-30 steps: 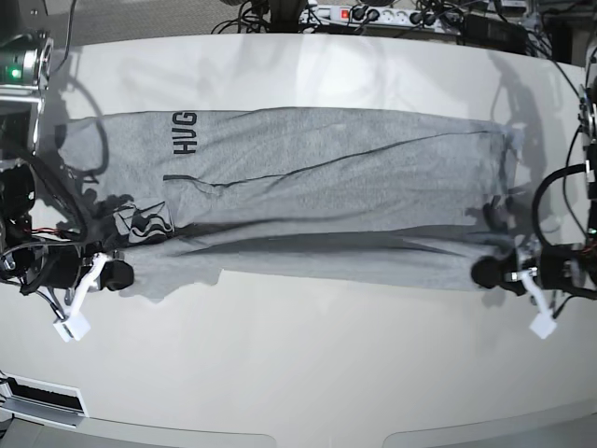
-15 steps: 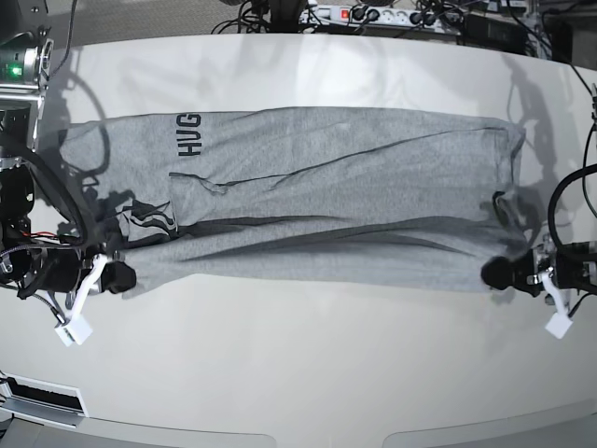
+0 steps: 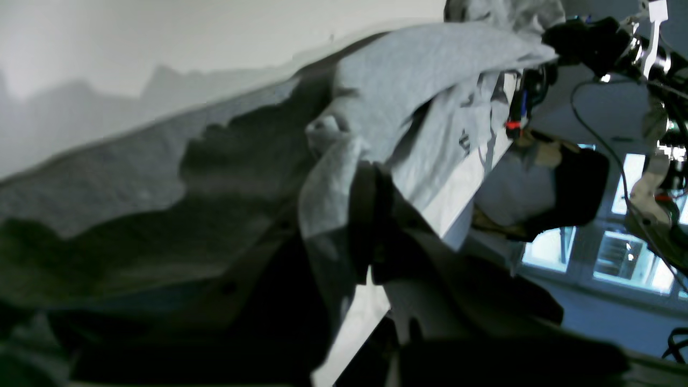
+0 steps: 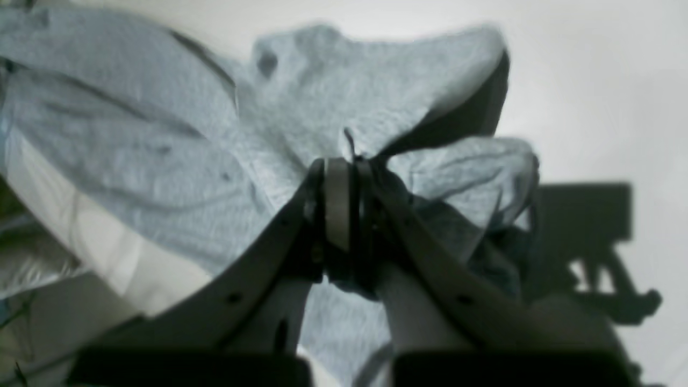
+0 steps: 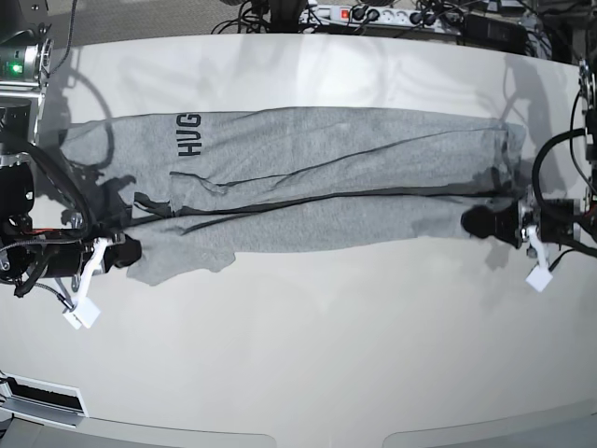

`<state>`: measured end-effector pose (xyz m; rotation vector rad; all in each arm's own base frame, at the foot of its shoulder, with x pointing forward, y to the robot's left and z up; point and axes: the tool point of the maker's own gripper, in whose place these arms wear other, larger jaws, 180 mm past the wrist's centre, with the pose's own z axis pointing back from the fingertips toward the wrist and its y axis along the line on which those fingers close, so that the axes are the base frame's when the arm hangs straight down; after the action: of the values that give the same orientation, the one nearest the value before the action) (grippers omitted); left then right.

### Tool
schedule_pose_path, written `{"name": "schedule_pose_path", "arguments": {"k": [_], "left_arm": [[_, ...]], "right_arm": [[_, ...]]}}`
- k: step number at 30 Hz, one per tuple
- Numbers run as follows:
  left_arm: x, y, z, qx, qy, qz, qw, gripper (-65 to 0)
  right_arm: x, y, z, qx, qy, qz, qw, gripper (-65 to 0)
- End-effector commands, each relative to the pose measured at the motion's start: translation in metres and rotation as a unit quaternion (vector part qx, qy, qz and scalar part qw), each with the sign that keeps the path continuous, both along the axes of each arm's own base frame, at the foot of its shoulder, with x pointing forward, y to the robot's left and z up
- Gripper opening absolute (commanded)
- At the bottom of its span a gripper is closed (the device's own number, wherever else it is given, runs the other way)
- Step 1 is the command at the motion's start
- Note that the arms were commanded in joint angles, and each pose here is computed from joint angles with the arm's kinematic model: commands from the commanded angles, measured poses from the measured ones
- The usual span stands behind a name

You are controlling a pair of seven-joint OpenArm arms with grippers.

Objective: Layout the t-shirt on the table in an organized manner, then fold the t-shirt properly
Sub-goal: 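Lift the hem edge and fold it over toward the collar, then release the hem and regrasp the folded edge with both grippers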

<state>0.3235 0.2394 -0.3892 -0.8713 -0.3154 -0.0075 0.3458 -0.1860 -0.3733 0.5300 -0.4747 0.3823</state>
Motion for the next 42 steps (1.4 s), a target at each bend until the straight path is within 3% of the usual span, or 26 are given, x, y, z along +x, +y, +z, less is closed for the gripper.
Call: {"name": "schedule_pose_path", "arguments": {"k": [1, 8, 27, 28, 31, 33, 42], "left_arm": [[0.018, 0.018, 0.026, 0.004, -0.04, 0.015, 0.999, -65.0], [0.014, 0.055, 0.04, 0.042, -0.047, 0.029, 0.998, -65.0], [-0.058, 0.044, -0.022, 0.034, 0.05, 0.02, 0.998, -65.0], [-0.061, 0.044, -0.024, 0.033, 0.053, 0.02, 0.998, -63.5], [-0.07, 0.044, -0.029, 0.034, 0.064, 0.02, 0.997, -40.9], [-0.075, 0.044, -0.032, 0.034, 0.07, 0.02, 0.997, -30.9], [-0.078, 0.046, -0.039, 0.032, 0.066, 0.043, 0.996, -29.8]], "right_arm": [[0.013, -0.007, 0.02, 0.001, -0.03, -0.001, 0.9996, -65.0], [0.011, -0.024, 0.022, -0.019, -0.026, -0.005, 0.9995, -65.0], [-0.027, -0.023, -0.015, -0.022, 0.026, -0.004, 0.9994, -65.0], [-0.027, -0.023, -0.015, -0.022, 0.026, -0.003, 0.9994, -64.4], [-0.027, -0.029, -0.018, -0.043, 0.03, -0.003, 0.9986, -43.6], [-0.025, -0.035, -0.016, -0.055, 0.028, -0.004, 0.9981, -33.3], [0.023, -0.04, 0.036, -0.003, -0.075, -0.037, 0.9965, -32.9]]}}
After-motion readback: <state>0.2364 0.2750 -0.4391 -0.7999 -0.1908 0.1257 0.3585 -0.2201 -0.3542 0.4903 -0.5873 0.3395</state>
